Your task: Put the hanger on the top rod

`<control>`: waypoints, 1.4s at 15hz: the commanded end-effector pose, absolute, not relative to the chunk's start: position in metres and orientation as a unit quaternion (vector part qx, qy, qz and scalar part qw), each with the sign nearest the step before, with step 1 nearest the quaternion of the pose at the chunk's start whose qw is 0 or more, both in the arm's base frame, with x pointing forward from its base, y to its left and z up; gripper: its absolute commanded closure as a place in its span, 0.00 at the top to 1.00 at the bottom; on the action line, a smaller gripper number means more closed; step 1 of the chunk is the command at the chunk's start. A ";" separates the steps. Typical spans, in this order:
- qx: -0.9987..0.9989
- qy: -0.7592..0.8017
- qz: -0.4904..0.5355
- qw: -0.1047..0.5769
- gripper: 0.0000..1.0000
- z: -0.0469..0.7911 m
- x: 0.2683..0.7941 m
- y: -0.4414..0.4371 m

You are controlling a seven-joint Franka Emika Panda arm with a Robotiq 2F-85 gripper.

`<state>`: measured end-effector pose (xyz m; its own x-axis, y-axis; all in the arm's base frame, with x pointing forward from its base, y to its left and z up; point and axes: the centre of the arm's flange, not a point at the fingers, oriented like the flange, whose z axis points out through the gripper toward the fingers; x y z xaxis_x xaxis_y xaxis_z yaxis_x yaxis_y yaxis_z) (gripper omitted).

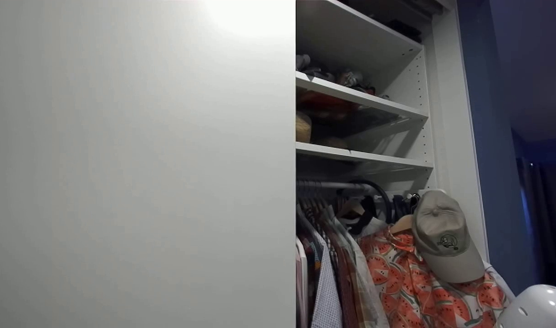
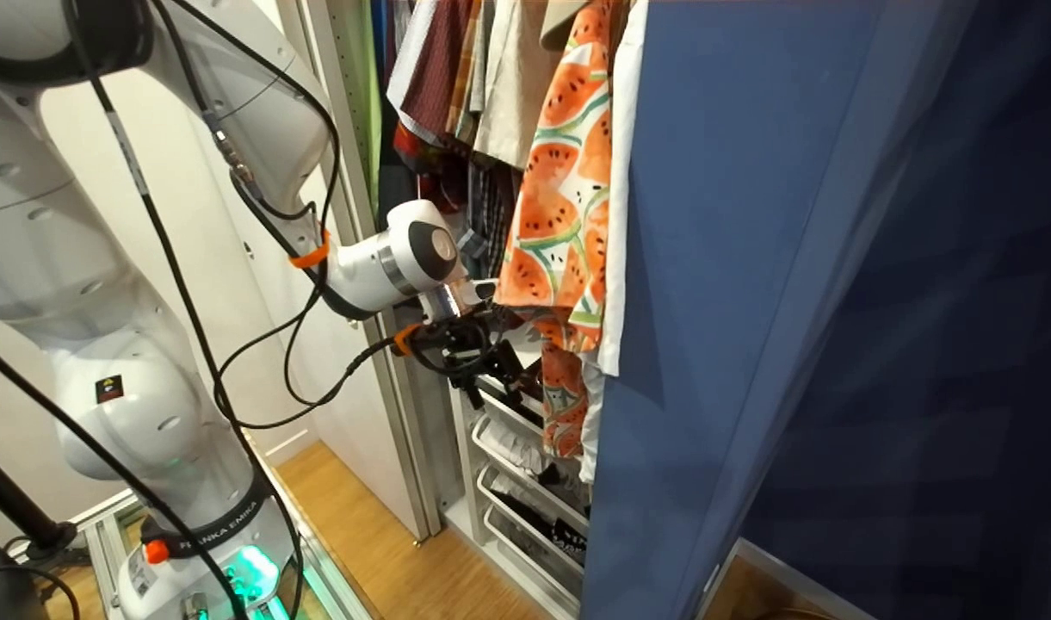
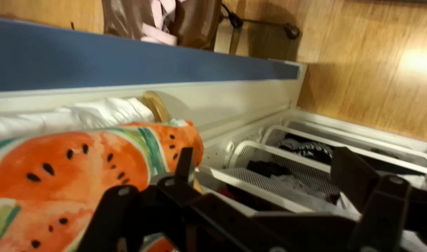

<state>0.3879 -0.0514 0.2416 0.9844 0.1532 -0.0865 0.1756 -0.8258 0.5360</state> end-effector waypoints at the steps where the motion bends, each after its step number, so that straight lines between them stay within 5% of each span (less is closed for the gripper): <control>1: 0.966 0.120 0.035 0.225 1.00 0.203 0.400 -0.085; 5: 0.971 0.138 0.018 0.193 1.00 0.177 0.392 -0.145; 12: 0.924 0.203 0.011 0.323 1.00 0.178 0.442 -0.178; 16: 0.939 0.202 0.002 0.279 1.00 0.177 0.447 -0.159; 21: 0.928 0.199 0.007 0.315 1.00 0.157 0.444 -0.168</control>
<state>0.4426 -0.1597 0.1729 0.9187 0.3788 -0.1123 0.3757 -0.7497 0.5448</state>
